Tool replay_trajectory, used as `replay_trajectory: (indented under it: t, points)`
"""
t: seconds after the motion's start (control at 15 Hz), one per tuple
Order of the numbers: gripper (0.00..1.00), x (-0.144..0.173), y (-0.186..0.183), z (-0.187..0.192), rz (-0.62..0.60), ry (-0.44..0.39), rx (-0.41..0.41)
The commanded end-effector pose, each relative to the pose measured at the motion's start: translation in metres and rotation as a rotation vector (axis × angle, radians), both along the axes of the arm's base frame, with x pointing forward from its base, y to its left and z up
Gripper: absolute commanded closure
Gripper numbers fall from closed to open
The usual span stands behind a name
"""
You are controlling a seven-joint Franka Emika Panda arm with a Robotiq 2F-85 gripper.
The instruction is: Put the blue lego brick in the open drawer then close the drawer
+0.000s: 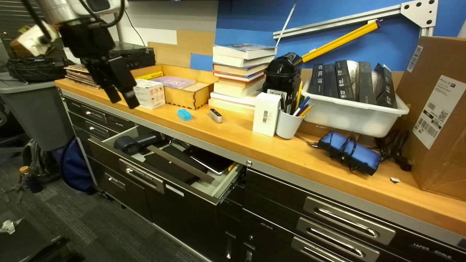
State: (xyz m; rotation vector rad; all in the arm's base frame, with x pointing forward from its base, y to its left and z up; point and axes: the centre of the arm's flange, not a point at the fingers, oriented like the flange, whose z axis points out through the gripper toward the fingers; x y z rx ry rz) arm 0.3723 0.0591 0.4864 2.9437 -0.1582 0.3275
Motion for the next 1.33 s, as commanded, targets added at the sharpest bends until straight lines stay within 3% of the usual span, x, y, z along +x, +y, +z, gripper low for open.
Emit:
replay_trajectory:
  t: [0.0,0.33,0.73,1.0,1.27]
  points:
    - [0.00,0.089,0.014,0.005,-0.068,0.033,0.045]
    - [0.00,0.171,0.043,-0.026,-0.074,0.106,0.096]
    - [0.00,0.263,0.096,-0.081,-0.107,0.108,0.099]
    - [0.00,0.293,0.104,-0.102,-0.131,0.111,0.097]
    - [0.00,0.304,0.091,-0.108,-0.151,0.115,0.078]
